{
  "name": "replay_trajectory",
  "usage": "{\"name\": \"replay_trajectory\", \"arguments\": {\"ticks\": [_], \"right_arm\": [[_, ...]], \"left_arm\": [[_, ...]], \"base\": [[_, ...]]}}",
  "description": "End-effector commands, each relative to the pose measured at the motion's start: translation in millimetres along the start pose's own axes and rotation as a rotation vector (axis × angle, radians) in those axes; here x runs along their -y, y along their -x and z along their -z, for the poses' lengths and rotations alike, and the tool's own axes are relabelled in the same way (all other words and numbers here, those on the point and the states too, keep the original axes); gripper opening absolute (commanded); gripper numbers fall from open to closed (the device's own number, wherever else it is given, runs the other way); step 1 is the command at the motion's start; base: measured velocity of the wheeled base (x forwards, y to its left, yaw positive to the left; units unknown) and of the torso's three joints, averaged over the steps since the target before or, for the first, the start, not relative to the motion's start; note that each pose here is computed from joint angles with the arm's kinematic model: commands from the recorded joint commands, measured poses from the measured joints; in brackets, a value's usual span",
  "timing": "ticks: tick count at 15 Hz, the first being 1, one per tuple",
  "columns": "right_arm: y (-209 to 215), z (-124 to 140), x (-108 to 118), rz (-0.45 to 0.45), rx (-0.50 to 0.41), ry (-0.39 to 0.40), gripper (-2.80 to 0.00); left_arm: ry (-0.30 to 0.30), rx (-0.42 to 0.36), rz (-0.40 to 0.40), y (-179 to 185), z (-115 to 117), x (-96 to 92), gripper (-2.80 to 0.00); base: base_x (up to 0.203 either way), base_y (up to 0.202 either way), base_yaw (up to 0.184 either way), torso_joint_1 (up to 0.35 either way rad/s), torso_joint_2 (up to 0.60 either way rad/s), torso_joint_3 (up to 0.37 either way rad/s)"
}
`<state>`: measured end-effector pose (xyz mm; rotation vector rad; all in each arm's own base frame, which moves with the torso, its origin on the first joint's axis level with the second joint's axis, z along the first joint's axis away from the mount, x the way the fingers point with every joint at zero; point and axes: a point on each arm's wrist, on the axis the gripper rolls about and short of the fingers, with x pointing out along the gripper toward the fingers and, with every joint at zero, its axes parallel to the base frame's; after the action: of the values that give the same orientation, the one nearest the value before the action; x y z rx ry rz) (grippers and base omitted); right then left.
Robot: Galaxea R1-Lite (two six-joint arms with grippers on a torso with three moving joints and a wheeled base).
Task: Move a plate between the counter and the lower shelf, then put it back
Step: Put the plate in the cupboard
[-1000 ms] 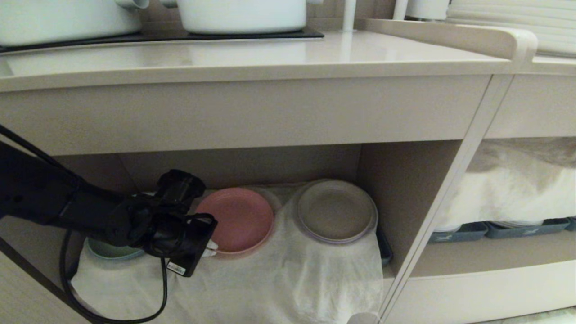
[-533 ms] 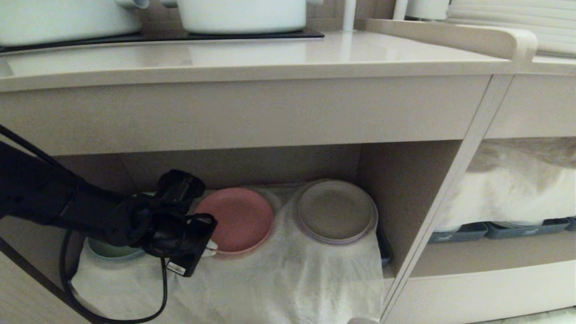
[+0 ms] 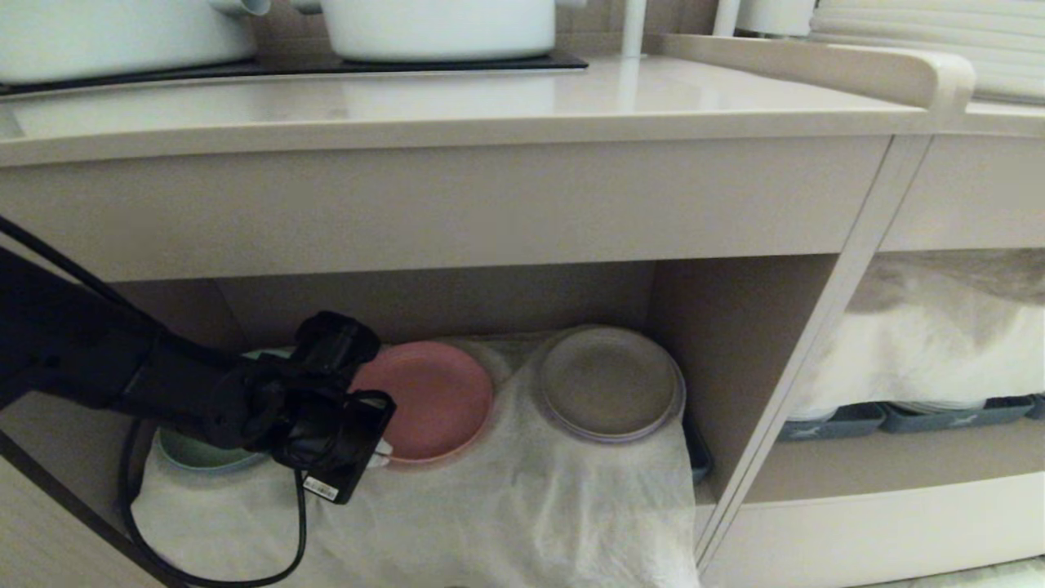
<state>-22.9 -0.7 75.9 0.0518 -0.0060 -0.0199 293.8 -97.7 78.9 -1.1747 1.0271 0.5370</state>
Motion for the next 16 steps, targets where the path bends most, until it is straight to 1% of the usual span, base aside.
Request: {"name": "replay_trajectory", "arguments": {"ticks": [1, 3, 6, 13, 16], "right_arm": [[-0.1, -0.1, 0.0, 0.0, -0.001, 0.0, -2.8], [-0.1, -0.1, 0.0, 0.0, -0.001, 0.0, -2.8], [-0.1, -0.1, 0.0, 0.0, -0.001, 0.0, -2.8], [-0.1, -0.1, 0.0, -0.001, -0.001, 0.0, -2.8], [-0.1, -0.1, 0.0, 0.0, -0.001, 0.0, -2.8]], "left_arm": [[0.005, -0.003, -0.01, -0.8, 1.3, -0.7, -2.8], [0.011, -0.008, -0.018, 0.8, 0.9, 1.9, -2.8], [0.057, -0.014, -0.032, 1.5, 0.4, 8.9, -2.8], [0.072, -0.005, -0.068, -7.5, 1.2, 13.4, -2.8], [0.075, -0.004, -0.105, -11.1, 0.7, 16.7, -2.8]], "base": [[0.0, 0.0, 0.0, 0.0, 0.0, 0.0], [0.0, 0.0, 0.0, 0.0, 0.0, 0.0], [0.0, 0.0, 0.0, 0.0, 0.0, 0.0], [0.0, 0.0, 0.0, 0.0, 0.0, 0.0], [0.0, 0.0, 0.0, 0.0, 0.0, 0.0]]}}
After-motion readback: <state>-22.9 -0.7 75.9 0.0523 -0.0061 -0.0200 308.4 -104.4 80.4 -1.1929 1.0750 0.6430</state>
